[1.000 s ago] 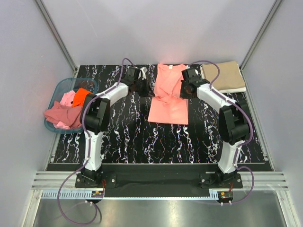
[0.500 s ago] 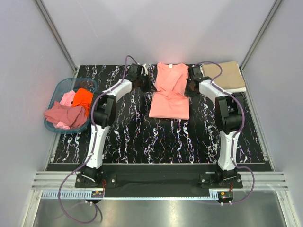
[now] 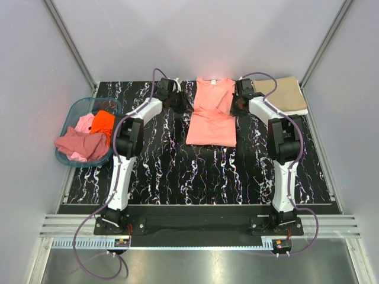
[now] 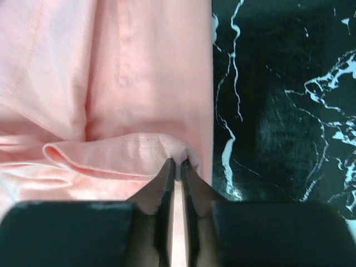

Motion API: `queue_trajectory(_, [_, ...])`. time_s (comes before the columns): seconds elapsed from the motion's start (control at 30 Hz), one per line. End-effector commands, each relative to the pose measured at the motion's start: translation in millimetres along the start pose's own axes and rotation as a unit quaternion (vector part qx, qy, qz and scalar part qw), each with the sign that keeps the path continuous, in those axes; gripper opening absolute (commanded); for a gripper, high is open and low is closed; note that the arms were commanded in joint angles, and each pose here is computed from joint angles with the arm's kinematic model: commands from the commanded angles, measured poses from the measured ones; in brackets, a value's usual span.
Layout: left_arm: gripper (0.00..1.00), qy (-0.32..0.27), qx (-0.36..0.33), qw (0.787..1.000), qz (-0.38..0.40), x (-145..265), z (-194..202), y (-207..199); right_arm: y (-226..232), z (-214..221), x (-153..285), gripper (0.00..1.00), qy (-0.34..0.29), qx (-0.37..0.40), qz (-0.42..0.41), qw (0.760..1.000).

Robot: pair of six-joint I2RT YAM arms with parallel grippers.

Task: Fold and stack the t-shirts
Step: Fold the tshirt

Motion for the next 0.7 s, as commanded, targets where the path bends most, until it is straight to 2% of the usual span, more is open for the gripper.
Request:
queue_trajectory(0.0, [0.27,-0.031,-0.031,0.998,0.052,16,-28,-33,-4,-32,-2,0.3,-0.041,0.002,-0.003,0.999])
queue_trajectory(0.07, [0.33,-0.052,-0.039,0.997,0.039,29,-34,-33,-4,-37,3,0.38,-0.041,0.003,-0.011,0.999])
queue_trajectory(0.13, [0.36,-0.07,-0.054,0.996,0.027,51,-40,-38,-4,-47,21,0.41,-0.046,-0.002,-0.015,0.999])
queue_trajectory(0.23, [0.36,-0.075,-0.062,0.995,-0.008,74,-28,-33,3,-34,50,0.4,-0.011,-0.016,-0.04,0.999])
queue_trajectory(0.27, [0.37,-0.074,-0.061,0.995,-0.015,78,-22,-30,12,-30,58,0.38,-0.005,-0.019,-0.07,0.997])
queue_trajectory(0.33, [0.38,-0.049,-0.059,0.997,-0.029,79,3,-17,17,-9,72,0.35,0.014,-0.025,-0.095,0.995])
queue_trajectory(0.4, [0.39,-0.036,-0.069,0.997,-0.023,84,20,-22,24,11,84,0.32,0.034,-0.027,-0.127,0.991])
queue_trajectory(0.6, [0.38,0.027,-0.077,0.997,-0.01,68,66,-16,27,42,94,0.34,0.059,-0.018,-0.155,0.986])
queue_trajectory(0.67, [0.37,0.046,-0.058,0.997,-0.017,61,77,-6,30,48,90,0.33,0.062,-0.018,-0.168,0.984])
Point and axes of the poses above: each gripper's point midway between its finger pads, its own x axis back along the fingers, its own y axis along the line the jaws close on, z = x × y, the point moved 3 cm from there along x, back along the fingers, and after that the axes turned 14 degrees about x, right-handed, at the moved point
